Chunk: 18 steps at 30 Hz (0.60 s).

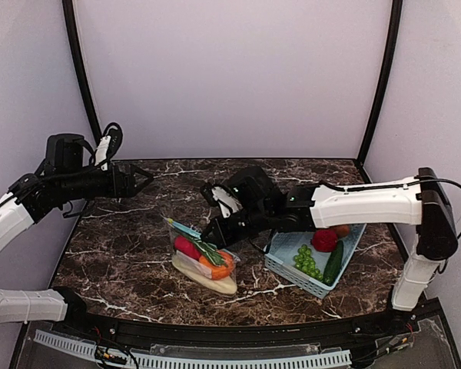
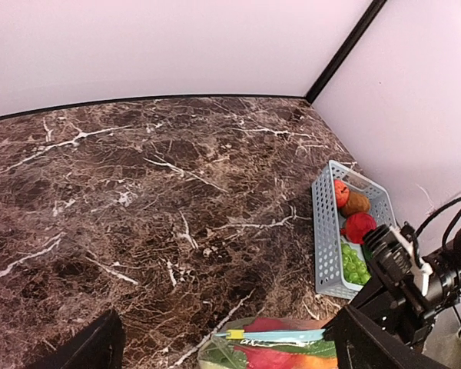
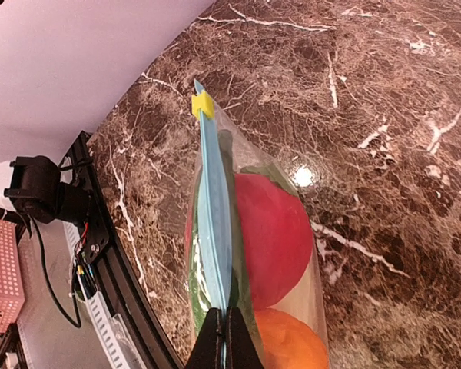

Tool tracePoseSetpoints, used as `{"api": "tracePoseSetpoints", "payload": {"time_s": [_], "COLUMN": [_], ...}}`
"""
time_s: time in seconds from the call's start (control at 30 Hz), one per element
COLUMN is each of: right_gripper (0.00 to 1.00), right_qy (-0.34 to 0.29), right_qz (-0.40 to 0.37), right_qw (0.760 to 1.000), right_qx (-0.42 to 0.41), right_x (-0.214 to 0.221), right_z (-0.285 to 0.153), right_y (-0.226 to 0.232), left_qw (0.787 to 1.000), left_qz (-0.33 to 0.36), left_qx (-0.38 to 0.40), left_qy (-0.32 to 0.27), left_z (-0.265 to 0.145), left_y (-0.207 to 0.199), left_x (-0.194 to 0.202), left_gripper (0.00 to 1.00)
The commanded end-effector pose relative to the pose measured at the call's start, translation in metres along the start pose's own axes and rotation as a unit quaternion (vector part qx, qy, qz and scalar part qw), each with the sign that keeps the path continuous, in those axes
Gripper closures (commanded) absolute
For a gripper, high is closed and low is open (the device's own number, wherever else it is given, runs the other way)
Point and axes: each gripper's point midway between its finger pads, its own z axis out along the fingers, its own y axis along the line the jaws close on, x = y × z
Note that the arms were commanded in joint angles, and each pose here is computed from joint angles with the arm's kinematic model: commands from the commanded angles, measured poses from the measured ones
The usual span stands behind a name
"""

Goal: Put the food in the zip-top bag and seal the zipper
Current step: Set the zipper food storage bag at the center of the board.

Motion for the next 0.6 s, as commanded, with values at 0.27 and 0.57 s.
{"api": "tracePoseSetpoints", "payload": {"time_s": [0.27, 0.57], "right_gripper": [0.89, 0.51], "right_qy": [-0.019, -0.04], "right_qz": [0.045, 0.032], "right_qw": [0.996, 0.991], "right_qx": [0.073, 0.124], "right_x": [-0.019, -0.035], "right_z": [0.04, 0.012], "right_y": [-0.062, -0.094], "left_qw": [0.996, 0.993], "left_qz": [-0.044, -0.073], "left_qx": [-0.065, -0.075], "left_qy": [0.041, 0.045], "left_z": [0.005, 0.012], "left_y": [0.052, 0.075], "left_x": [0.04, 0.057], "left_gripper": [0.04, 0.04]}}
